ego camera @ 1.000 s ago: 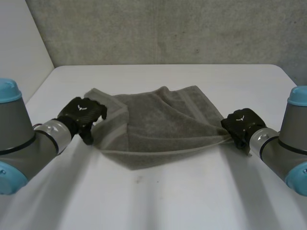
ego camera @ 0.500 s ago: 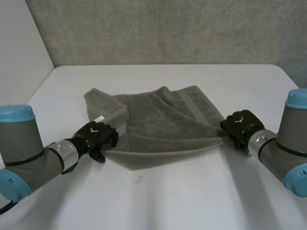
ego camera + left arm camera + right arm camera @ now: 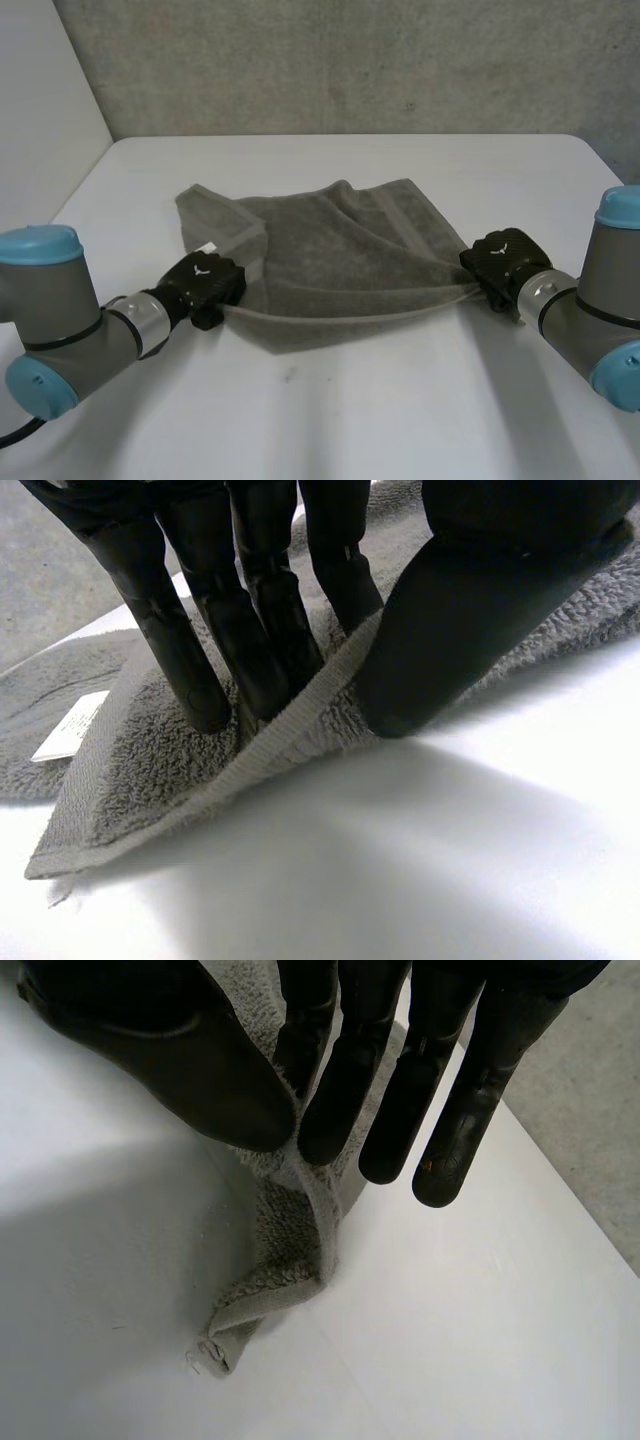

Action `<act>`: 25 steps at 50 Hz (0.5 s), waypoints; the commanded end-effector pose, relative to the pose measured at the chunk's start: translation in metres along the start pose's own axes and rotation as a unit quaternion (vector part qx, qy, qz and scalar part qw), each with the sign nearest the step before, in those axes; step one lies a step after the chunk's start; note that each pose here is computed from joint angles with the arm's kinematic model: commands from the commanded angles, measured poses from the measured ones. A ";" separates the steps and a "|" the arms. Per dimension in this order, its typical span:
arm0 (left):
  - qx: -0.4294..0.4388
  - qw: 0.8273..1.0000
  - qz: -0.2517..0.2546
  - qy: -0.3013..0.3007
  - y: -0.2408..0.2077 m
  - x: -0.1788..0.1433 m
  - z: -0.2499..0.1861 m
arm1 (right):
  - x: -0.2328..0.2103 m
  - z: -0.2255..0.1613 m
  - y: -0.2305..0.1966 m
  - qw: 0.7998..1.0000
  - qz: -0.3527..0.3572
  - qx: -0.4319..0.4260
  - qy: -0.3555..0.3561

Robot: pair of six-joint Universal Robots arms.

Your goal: Fold the towel.

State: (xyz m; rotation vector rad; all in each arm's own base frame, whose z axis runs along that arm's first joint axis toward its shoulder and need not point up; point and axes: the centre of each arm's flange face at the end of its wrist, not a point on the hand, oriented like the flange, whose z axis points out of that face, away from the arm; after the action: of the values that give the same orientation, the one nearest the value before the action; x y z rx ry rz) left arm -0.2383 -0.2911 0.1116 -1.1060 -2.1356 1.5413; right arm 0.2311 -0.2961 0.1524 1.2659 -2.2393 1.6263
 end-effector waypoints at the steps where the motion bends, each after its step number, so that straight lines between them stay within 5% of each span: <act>1: 0.030 0.999 0.019 -0.012 -0.025 -0.005 -0.007 | 0.005 -0.004 -0.008 1.000 -0.002 0.007 0.009; 9: 0.113 0.988 0.068 -0.076 -0.097 -0.021 -0.048 | 0.049 -0.047 -0.063 0.995 -0.011 0.069 0.066; 19: 0.246 0.940 0.149 -0.182 -0.211 -0.016 -0.163 | 0.112 -0.134 -0.148 0.976 -0.027 0.152 0.153; 25: 0.249 0.937 0.150 -0.193 -0.231 -0.014 -0.188 | 0.125 -0.162 -0.172 0.970 -0.030 0.171 0.169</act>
State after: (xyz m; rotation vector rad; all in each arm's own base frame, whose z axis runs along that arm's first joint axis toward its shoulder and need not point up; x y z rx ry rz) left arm -0.2159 -0.2303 0.3533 -1.0547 -1.7112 2.3599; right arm 0.2073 -0.2661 0.3636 1.0395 -1.8405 2.0182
